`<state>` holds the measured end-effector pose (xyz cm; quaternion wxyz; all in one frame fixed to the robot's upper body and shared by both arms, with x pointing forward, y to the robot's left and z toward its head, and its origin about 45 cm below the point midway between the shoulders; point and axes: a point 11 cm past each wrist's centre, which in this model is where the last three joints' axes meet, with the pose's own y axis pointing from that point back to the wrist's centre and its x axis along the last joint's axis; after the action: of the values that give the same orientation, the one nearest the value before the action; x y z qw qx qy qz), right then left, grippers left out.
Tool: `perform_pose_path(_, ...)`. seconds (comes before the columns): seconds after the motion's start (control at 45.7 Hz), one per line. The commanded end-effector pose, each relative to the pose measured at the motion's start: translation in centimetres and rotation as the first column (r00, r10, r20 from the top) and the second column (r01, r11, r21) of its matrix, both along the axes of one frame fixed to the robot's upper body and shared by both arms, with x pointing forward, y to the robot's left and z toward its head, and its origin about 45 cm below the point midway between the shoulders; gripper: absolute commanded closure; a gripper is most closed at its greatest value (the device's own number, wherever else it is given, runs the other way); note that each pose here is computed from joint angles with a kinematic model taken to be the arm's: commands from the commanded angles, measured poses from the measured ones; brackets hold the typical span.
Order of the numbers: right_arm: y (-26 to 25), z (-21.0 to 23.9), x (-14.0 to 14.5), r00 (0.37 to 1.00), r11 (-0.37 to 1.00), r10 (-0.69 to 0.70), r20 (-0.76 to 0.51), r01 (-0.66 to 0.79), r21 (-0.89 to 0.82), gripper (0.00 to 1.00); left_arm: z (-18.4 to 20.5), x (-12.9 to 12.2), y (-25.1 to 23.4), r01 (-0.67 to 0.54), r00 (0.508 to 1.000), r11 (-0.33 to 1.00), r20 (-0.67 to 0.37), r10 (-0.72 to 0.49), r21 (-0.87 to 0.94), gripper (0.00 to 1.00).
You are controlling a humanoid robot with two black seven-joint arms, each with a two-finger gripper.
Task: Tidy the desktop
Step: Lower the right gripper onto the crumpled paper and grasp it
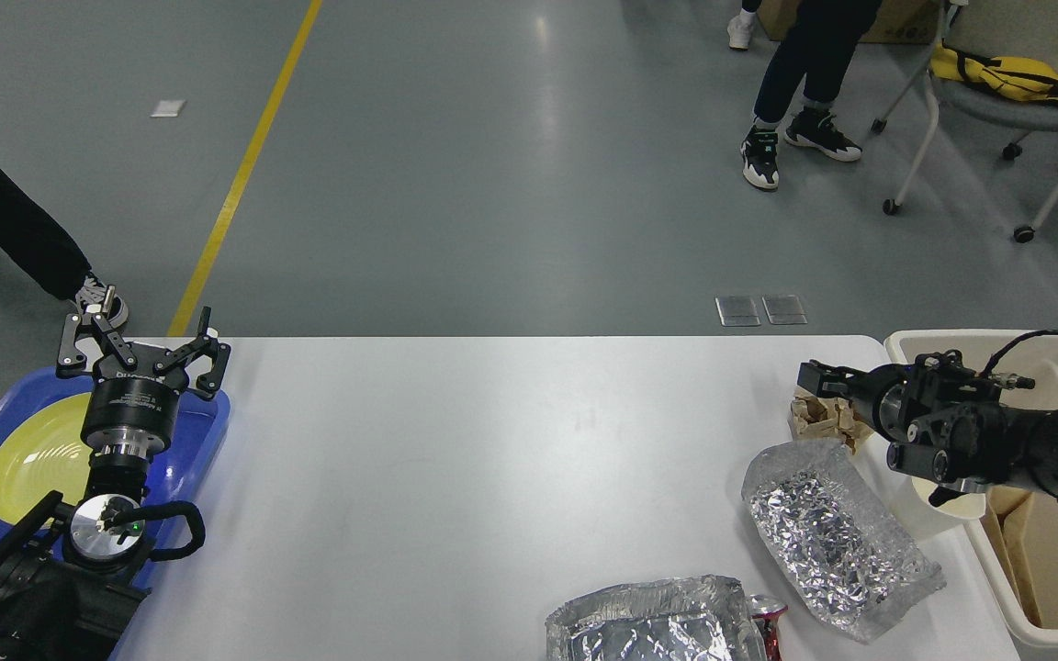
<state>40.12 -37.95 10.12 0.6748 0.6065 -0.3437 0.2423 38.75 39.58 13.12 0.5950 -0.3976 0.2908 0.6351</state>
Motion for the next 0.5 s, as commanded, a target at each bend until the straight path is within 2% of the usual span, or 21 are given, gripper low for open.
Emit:
perform_pose_path(0.0, 0.5, -1.2, -0.3, 1.0, 1.0, 0.011, -0.001, -0.011, -0.008, 0.0, 0.0, 0.0, 0.0, 0.0, 1.0, 1.0, 0.0, 0.0, 0.0, 0.03)
perform_pose_path(0.285, 2.4, -4.0, -1.8, 0.998, 0.999, 0.039, -0.043, -0.039, 0.003, 0.0, 0.0, 0.0, 0.0, 0.0, 1.0, 1.0, 0.0, 0.0, 0.0, 0.03)
perform_pose_path(0.482, 2.6, -5.1, -1.9, 0.998, 0.998, 0.058, -0.026, -0.059, -0.029, 0.02, 0.0, 0.0, 0.0, 0.0, 1.0, 1.0, 0.0, 0.0, 0.0, 0.03)
